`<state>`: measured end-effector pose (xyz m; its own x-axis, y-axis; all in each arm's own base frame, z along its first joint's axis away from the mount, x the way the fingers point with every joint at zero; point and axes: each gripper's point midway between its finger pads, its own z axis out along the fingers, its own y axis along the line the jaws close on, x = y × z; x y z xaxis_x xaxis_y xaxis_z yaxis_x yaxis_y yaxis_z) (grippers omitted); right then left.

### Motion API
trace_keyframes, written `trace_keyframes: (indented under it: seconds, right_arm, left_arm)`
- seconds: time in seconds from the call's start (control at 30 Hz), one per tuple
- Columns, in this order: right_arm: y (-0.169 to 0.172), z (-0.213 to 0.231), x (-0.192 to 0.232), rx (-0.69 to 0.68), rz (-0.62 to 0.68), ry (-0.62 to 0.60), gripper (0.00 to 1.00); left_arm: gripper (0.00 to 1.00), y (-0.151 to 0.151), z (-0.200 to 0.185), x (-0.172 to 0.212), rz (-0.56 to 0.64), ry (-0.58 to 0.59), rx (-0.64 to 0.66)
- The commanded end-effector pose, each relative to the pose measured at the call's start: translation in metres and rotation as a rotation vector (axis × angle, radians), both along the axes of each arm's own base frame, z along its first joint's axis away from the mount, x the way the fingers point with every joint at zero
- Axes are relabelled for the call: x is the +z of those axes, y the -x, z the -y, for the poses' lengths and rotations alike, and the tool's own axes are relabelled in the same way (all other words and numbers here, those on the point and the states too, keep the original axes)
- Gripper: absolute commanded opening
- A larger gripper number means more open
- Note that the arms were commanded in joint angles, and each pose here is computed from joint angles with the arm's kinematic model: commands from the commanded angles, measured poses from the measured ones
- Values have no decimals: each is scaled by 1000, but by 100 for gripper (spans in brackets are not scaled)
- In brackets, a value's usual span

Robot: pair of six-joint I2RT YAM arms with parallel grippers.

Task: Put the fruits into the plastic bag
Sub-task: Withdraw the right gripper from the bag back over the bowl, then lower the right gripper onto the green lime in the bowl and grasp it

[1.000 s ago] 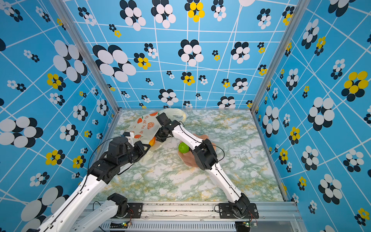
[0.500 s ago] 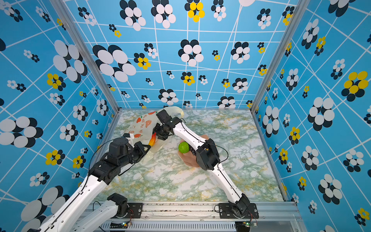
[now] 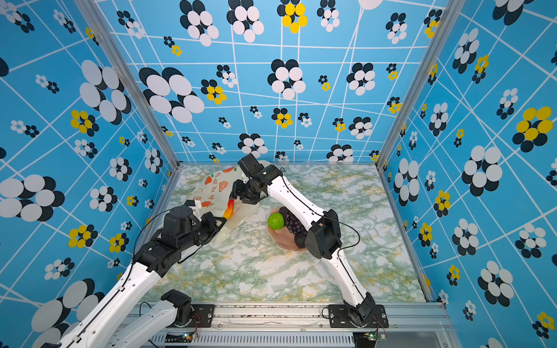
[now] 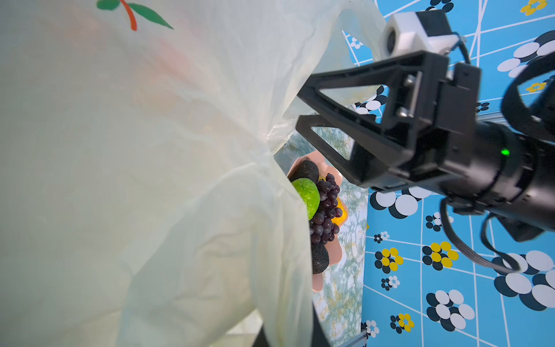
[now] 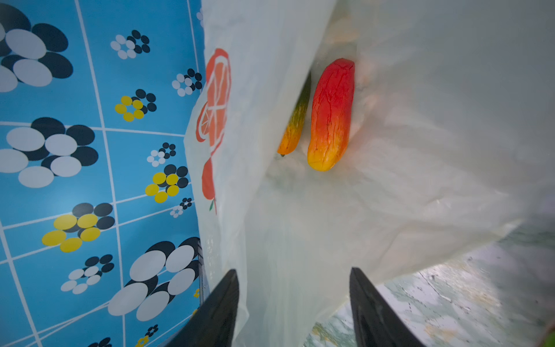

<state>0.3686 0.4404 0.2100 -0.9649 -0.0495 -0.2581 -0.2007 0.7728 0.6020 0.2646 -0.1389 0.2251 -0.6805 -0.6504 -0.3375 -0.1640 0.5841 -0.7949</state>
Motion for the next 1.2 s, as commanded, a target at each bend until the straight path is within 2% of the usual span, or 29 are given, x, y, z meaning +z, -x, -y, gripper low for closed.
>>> trace_keyframes:
  seconds: [0.0,0.2,0.33,0.4,0.6,0.67,0.8,1.17]
  right_arm:
    - [26,26,31,162,122,44,61]
    - [68,57,48,460,322,77,63]
    - [104,80,49,745,529,80,70]
    - [114,93,46,842,645,108,76]
    - [114,128,25,1014,926,295,97]
    - [113,135,15,1079,996,349,99]
    - [102,143,-2,1135,1027,387,100]
    - [69,139,-45,1244,938,445,99]
  left_arm:
    - [0,-5,-1,4,25,-2,7]
    - [0,-5,0,3,24,-3,-1]
    - [0,-6,1,2,20,3,-5]
    - [0,-6,2,1,19,4,-8]
    - [0,-7,3,1,17,4,-17]
    - [0,-7,4,2,18,5,-22]
    - [0,-5,3,3,19,7,-25]
    - [0,9,-10,-2,0,-2,-8]
